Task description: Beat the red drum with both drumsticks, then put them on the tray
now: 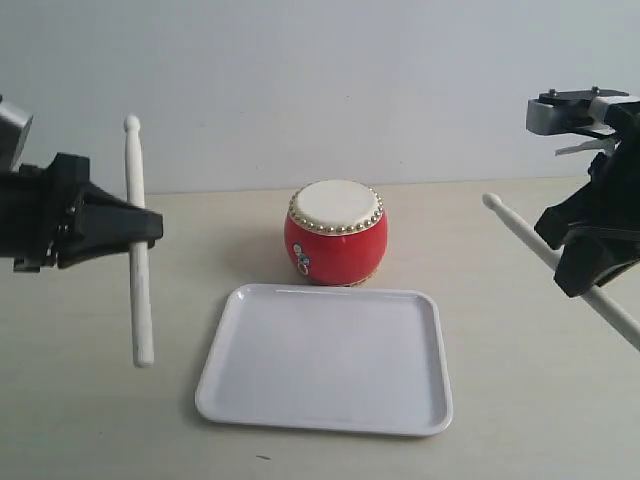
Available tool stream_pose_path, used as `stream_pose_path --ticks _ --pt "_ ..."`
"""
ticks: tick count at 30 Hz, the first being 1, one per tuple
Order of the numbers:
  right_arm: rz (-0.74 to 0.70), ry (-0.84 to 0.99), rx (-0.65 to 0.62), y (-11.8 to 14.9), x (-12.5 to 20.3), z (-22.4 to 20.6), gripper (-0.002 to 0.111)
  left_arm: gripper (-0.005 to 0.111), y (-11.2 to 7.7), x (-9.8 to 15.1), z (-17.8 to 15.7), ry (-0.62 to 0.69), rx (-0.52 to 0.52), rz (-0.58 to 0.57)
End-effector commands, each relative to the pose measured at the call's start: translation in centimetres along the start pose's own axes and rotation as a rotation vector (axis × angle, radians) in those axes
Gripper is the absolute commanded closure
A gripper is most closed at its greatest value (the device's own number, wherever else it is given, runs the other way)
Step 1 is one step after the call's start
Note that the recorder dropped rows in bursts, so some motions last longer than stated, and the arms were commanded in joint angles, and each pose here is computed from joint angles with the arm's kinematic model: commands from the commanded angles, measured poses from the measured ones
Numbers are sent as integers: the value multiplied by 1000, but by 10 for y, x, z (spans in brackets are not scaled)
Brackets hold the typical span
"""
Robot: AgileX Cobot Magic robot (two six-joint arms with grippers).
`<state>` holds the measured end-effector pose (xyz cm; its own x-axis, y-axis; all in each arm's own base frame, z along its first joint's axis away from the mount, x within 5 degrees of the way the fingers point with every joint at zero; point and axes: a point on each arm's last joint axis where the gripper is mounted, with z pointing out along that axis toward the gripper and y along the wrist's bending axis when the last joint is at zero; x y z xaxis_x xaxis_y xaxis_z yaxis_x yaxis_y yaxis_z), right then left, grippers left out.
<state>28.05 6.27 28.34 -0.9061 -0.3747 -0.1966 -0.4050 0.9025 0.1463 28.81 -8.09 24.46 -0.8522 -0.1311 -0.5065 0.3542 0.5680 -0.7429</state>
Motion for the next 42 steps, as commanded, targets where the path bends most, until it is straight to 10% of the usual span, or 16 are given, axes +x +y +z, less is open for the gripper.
stream_pose_path --ticks 1,5,8,17,20,28,35,42 --pt "-73 -40 -4 20 2 -8 108 107 -18 -29 -4 -66 1 143" --pt "-108 -47 20 27 4 -12 108 107 -30 -62 -26 -256 -239 606" --pt "-110 -83 33 26 0 -12 108 107 -25 -80 -52 -369 -616 860" --pt "-92 -104 30 21 -13 6 108 107 -33 -87 -57 -350 -1183 1095" --pt "-88 -102 29 20 -16 10 108 107 -20 -81 -58 -182 -1381 990" --pt "-74 -26 -13 22 -36 5 108 107 -18 -42 -28 442 -951 578" --pt "-53 -61 -42 23 -71 1 108 107 -58 -47 -6 400 -639 456" --pt "-115 -46 -53 47 -100 22 108 107 -45 -49 51 535 -472 335"
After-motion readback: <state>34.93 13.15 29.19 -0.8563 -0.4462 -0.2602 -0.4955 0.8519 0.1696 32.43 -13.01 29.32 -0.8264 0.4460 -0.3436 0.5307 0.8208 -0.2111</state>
